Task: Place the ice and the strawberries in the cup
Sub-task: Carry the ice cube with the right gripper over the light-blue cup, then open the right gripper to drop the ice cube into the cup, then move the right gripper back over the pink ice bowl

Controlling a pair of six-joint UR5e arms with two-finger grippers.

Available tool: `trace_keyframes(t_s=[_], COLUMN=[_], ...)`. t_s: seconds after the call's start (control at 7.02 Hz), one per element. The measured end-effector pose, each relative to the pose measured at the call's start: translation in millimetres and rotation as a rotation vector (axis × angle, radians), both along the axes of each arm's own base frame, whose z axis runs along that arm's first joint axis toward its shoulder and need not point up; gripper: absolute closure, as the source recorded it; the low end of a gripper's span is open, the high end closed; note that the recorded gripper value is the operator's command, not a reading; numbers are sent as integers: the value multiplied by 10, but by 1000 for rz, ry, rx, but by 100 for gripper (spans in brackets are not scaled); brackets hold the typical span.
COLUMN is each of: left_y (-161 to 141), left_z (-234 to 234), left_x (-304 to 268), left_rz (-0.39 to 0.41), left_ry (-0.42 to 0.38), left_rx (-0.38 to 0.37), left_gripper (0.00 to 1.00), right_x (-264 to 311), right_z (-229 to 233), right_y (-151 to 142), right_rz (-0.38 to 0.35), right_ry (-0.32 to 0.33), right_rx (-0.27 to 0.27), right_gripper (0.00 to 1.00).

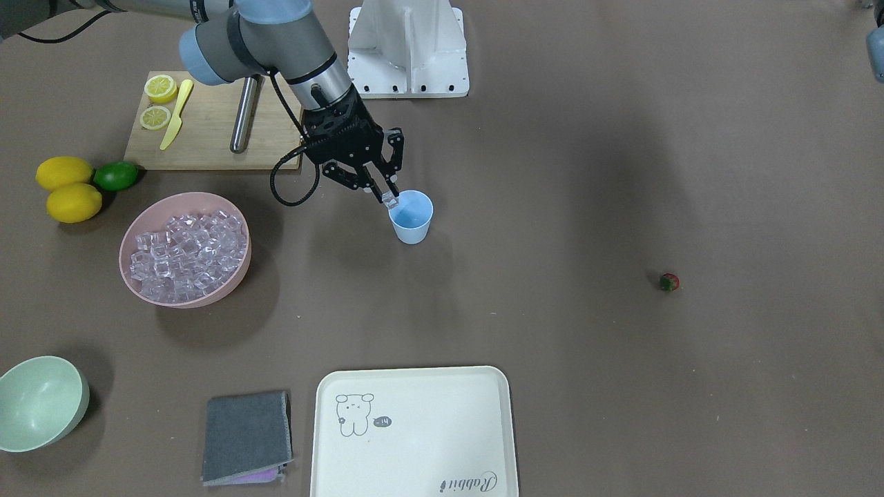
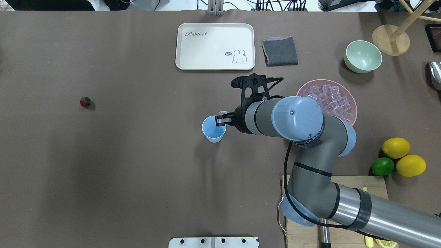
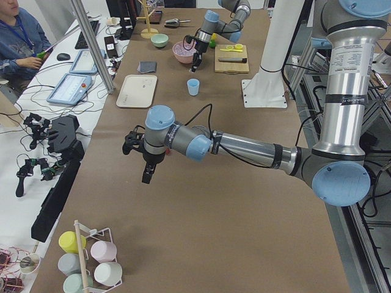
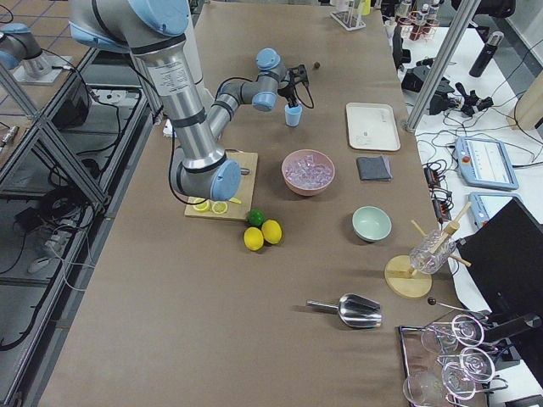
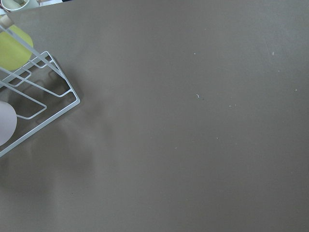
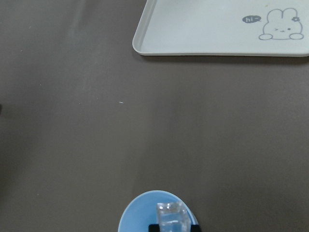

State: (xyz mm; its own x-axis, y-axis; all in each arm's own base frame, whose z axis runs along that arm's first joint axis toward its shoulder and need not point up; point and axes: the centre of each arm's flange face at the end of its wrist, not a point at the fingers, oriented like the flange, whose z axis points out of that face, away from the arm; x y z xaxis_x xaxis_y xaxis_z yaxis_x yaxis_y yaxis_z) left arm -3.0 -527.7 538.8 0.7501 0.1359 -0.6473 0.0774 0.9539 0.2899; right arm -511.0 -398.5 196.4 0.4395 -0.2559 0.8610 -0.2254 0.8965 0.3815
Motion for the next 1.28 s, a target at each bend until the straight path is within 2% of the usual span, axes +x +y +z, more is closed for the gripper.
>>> trace_keyframes(t_s=[0.28,0.43,0.57,1.0,1.28], left_y=[5,4,3,25,32], left_z=[20,32,42,75,61], left_x=[0,0,-1,-5,-6], left_rz=[0,0,0,0,-1], left_ry=[0,-1,-2,-5,-5], left_rx=[-4,-6,-8,-12,-10], left_gripper=[2,2,2,2,2], right_x=[-220,-271,-310,-326,-166], right_z=[-59,-60,-60,-92,-61], right_y=[-47,-31,7,63,-5], right_rz=[-15,-23,-30,-35,-20], right_ry=[2,4,3,-9,-11], right_rx=[25,34,36,37,40], right_gripper=[100,48,1,0,2])
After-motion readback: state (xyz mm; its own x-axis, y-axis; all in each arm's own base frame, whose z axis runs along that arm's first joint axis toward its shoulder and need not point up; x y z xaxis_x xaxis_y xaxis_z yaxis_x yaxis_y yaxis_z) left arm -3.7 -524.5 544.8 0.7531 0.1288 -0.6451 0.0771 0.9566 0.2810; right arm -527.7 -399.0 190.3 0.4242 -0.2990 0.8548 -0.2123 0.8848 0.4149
